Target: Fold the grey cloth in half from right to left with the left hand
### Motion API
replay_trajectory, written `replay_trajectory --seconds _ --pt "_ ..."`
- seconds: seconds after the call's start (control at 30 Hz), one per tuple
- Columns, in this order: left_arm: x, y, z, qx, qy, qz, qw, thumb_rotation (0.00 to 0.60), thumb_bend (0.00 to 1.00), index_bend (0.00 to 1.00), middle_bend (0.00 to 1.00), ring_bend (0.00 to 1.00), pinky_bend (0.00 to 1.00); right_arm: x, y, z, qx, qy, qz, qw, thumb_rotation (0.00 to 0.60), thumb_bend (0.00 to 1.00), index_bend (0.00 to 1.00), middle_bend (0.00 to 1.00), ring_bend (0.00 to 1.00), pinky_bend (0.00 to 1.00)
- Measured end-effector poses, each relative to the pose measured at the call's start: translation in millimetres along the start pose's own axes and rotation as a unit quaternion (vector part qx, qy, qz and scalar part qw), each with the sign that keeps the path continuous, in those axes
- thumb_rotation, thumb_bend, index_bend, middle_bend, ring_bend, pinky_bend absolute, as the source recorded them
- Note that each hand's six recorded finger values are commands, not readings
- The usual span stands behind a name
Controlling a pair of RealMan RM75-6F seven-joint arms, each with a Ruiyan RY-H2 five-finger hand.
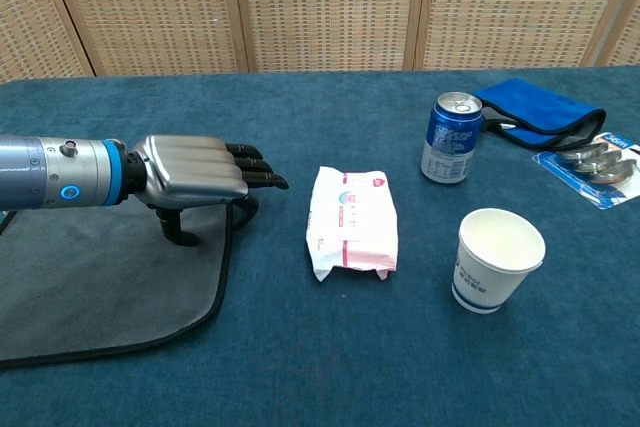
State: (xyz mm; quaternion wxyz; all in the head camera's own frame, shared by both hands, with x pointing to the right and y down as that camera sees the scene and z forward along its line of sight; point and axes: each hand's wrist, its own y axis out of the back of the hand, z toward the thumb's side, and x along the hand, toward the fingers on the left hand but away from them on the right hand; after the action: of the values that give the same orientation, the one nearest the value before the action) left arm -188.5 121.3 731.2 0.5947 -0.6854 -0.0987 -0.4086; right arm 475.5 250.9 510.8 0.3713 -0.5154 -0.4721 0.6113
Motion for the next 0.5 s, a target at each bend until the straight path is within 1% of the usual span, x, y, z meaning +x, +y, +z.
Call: replay_trajectory --seconds 0.37,0.5 --pt "0.6 -0.5 0.3 0.001 0.001 0.0 1.0 0.6 0.32 0.51 0.0 0.0 0.0 -0.4 0.1 -0.5 -0.002 -0.002 0.0 1.0 0.6 0.0 0.0 0.0 0.0 0.0" --pt "0.2 0.5 -0.7 0.001 0.003 0.002 1.0 0.6 0.37 0.52 0.0 0.0 0.0 -0.5 0.2 -0.6 -0.003 -0.001 0.001 1.0 0.6 0.0 0.0 0.0 0.0 0.0"
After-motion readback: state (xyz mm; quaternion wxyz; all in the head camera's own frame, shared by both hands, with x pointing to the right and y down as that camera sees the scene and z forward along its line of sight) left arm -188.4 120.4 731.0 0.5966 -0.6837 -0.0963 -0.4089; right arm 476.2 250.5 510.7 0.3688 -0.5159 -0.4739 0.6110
